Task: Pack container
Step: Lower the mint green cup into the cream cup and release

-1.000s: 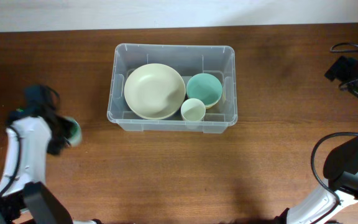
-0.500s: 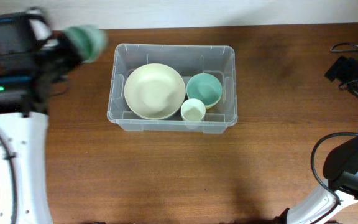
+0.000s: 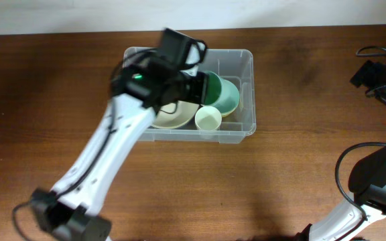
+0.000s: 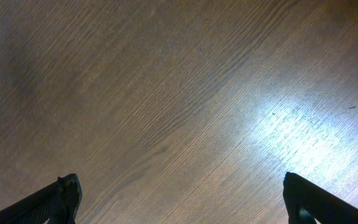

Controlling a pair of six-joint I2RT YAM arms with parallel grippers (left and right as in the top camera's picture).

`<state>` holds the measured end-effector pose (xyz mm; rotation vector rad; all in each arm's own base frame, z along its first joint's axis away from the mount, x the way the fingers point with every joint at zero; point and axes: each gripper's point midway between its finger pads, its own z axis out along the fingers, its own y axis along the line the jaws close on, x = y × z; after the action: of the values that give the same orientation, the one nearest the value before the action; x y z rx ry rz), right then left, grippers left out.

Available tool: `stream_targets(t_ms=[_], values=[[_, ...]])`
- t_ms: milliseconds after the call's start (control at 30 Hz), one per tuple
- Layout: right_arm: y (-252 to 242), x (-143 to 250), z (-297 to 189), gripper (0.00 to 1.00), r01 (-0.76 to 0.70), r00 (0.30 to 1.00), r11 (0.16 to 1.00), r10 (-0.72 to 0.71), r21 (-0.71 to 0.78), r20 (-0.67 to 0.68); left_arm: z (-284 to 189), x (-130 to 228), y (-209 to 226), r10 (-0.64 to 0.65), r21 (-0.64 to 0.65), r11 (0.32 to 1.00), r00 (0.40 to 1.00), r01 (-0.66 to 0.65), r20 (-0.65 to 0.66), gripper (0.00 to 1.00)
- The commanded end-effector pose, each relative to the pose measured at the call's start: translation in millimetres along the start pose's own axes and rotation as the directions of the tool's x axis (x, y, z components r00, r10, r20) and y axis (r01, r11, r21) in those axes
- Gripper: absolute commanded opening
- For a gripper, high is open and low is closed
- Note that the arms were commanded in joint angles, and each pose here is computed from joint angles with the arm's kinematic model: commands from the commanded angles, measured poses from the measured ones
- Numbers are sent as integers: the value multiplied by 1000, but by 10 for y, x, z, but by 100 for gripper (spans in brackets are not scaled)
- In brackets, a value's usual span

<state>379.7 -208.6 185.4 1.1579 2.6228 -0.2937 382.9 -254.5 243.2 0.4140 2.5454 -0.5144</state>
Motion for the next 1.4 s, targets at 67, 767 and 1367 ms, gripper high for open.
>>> stream_targets(t_ms=[67,767,1367], values=[[-31,10,55,99,9,1000,1000,-9,21,-9,386,190,222,6,-90,996,994,-15,-107,1],[-31,10,55,99,9,1000,1000,-9,21,-9,609,485,463,0,-179,983,970,-44,-242,1],[-30,10,55,99,9,1000,1000,-9,21,-9,730,561,457,-9,-162,986,961,-38,-277,27]])
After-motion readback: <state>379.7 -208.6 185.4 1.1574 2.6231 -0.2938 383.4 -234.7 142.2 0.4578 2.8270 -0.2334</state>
